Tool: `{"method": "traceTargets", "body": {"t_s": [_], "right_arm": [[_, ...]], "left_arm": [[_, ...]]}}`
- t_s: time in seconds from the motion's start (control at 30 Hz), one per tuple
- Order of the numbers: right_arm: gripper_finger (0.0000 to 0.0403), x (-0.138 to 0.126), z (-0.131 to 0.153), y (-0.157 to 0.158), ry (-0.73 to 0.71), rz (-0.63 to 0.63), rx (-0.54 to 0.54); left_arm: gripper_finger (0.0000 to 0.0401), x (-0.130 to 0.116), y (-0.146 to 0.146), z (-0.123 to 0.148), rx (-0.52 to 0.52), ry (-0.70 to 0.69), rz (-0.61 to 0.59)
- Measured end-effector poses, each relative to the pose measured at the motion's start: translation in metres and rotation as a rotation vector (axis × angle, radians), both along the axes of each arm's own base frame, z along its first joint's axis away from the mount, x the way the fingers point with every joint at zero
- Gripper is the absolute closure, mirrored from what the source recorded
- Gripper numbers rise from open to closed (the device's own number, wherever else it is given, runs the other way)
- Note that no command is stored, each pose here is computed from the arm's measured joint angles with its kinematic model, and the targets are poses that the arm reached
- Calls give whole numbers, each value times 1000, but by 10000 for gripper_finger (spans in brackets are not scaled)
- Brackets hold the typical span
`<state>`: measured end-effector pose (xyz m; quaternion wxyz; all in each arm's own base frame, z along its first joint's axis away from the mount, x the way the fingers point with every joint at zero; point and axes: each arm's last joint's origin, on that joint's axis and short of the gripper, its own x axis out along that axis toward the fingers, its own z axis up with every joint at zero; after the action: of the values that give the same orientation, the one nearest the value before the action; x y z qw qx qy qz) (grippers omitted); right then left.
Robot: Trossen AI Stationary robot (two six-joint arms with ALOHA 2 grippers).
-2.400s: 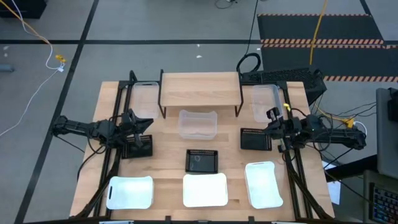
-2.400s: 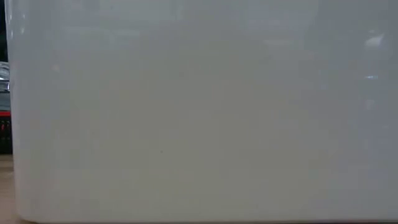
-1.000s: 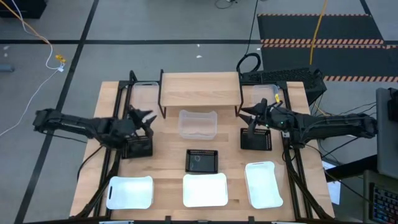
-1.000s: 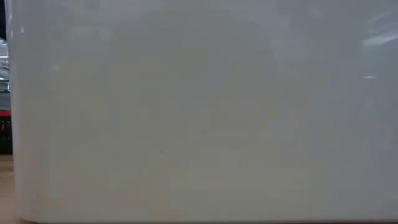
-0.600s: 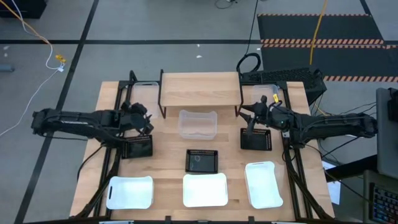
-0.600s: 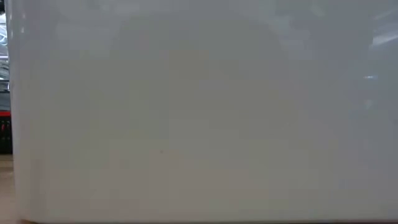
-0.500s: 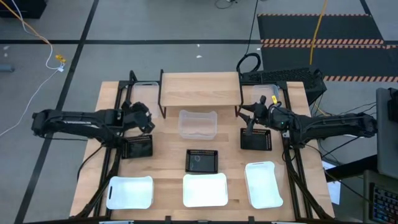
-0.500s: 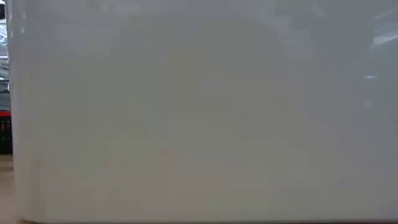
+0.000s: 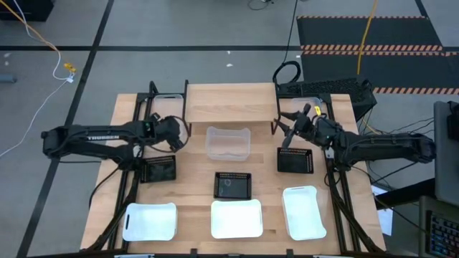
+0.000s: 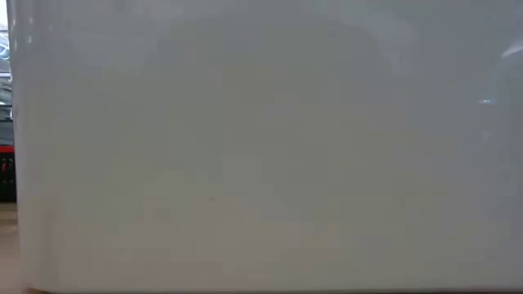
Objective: Stack baskets on shelf by color
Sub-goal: Put the left transparent bin on the shelf
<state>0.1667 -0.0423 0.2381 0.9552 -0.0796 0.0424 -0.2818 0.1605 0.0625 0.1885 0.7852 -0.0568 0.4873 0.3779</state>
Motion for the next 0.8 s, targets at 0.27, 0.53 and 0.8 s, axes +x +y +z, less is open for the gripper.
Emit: {"method": "traceTargets", "body": {"t_s": [0.27,0.53,0.8], "right_arm": [[264,0,1,-2,-9,-10,-1],[264,0,1,-2,-12,-9,-2],[264,0,1,-2,-8,-8,2]], "left_arm": [[256,0,16,-9,-74,43,22],[388,-4,18,-5,-139,2,41],[395,-6,8,58,-71,-7,110]]}}
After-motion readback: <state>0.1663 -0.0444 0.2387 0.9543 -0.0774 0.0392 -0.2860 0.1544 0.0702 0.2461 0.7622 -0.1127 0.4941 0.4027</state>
